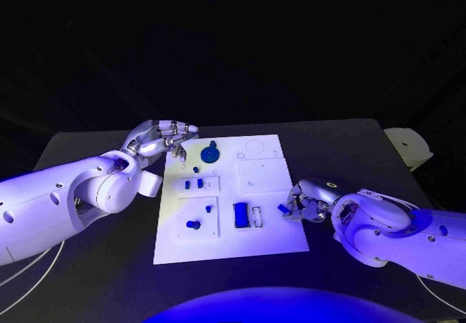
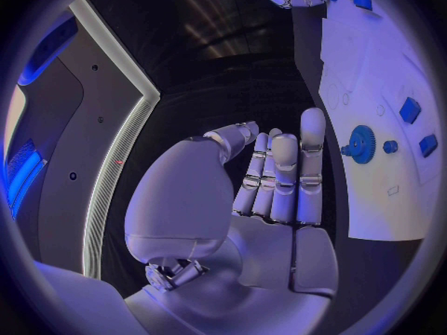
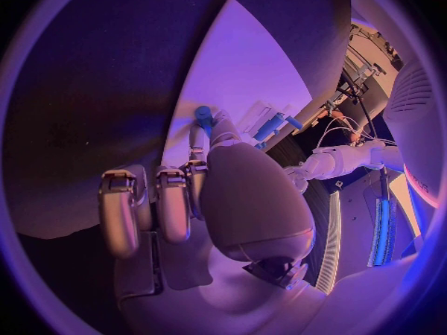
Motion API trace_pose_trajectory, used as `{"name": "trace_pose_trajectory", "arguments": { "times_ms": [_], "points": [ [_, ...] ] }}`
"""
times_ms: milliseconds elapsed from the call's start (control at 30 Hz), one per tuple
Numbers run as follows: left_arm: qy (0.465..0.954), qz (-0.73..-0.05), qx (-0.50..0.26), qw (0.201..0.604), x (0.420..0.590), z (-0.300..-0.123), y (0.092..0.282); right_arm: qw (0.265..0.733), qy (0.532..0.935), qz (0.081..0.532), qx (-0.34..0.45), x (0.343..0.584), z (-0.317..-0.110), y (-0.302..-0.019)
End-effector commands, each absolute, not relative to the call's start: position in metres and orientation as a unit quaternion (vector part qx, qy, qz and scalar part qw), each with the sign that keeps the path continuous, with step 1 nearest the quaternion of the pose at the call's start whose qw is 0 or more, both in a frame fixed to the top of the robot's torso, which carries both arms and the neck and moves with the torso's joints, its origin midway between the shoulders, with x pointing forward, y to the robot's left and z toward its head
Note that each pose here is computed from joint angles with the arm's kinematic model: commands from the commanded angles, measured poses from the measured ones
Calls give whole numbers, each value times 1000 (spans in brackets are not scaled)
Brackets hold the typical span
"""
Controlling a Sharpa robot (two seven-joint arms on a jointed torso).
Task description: Assemble the parts on the task board
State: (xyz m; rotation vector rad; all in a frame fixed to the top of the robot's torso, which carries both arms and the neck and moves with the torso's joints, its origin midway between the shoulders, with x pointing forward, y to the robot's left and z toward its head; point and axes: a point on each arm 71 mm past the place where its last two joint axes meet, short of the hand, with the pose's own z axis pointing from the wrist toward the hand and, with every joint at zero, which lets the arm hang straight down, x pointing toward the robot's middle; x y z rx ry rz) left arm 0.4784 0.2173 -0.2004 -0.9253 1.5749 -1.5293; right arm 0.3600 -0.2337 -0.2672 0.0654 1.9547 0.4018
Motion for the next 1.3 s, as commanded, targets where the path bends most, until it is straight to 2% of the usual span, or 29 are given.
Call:
{"name": "trace_pose_trajectory", "arguments": {
  "times_ms": [33,500,833,1033,1300],
  "points": [
    [613,-603,-357,365,477,-199,215,536,832,143,2,358,-274,-235],
    [615,-603,-354,364,477,-199,215,555,819,148,1,358,-273,-231],
    [618,-601,-353,363,477,-200,214,564,805,182,29,352,-262,-219],
    [619,-602,-352,362,477,-200,213,551,807,207,51,348,-257,-207],
    [619,-602,-352,360,477,-200,211,521,820,225,77,349,-262,-193]
  ]
}}
